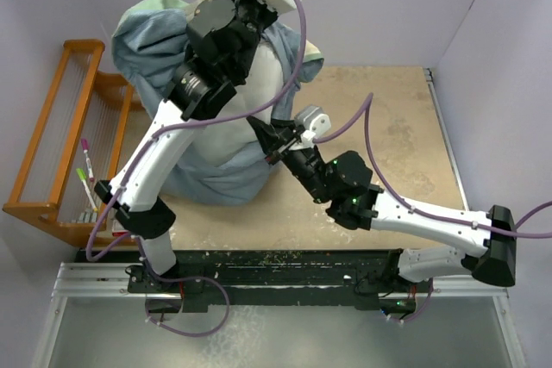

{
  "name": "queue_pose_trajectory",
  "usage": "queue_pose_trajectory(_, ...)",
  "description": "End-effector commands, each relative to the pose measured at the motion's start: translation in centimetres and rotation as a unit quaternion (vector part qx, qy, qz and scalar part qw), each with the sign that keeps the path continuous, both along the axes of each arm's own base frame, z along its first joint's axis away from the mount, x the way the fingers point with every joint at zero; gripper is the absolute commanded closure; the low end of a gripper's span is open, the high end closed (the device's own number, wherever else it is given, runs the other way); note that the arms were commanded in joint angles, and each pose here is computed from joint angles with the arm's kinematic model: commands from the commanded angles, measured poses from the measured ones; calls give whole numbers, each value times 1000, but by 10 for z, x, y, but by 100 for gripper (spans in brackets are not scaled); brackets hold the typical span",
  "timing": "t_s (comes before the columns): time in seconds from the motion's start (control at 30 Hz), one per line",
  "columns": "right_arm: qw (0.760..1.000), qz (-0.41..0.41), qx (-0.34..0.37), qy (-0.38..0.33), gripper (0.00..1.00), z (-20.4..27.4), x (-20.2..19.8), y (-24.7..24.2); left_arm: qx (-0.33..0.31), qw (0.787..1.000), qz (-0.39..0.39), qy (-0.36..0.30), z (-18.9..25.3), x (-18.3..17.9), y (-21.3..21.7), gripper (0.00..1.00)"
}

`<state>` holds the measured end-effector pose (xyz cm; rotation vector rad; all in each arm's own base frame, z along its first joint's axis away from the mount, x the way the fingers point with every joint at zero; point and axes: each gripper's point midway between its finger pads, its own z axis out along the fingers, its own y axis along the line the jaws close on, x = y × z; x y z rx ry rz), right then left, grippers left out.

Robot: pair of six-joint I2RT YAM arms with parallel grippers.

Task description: Remove the pillowcase from the pillow

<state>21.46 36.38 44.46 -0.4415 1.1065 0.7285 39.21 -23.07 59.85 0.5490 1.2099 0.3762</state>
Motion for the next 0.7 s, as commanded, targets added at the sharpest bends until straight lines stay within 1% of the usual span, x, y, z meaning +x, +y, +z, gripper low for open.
queue_pose_trajectory(0.0,996,66,-51,21,100,-47,-37,11,-70,996,18,-47,34,24,45,100)
queue_pose_trajectory(0.2,998,42,-27,49,100,-58,-37,-21,-59,995,71,-37,23,49,77,100)
queue_pose_trajectory(0.3,999,19,9,50,100,-44,-35,-47,-64,992,101,-44,26,54,98,100)
queue_pose_trajectory(0.4,998,-8,33,55,100,-34,-28,-69,-75,989,121,-47,30,54,120,100)
queue_pose_trajectory(0.47,996,-33,43,65,100,-29,-18,-80,-80,988,121,-45,32,49,126,100)
queue_pose_trajectory(0.5,995,-53,48,72,100,-27,-10,-86,-84,989,114,-43,33,44,127,98)
queue_pose_trajectory(0.53,992,-74,52,83,100,-28,-1,-92,-87,990,103,-39,34,39,126,94)
queue_pose_trajectory(0.57,989,-96,57,93,100,-26,9,-100,-90,991,91,-35,36,32,126,86)
queue_pose_trajectory(0.6,986,-116,61,105,100,-27,19,-106,-94,992,76,-34,41,20,127,77)
queue_pose_trajectory(0.67,982,-139,60,116,100,-22,33,-109,-91,995,39,-23,44,1,123,47)
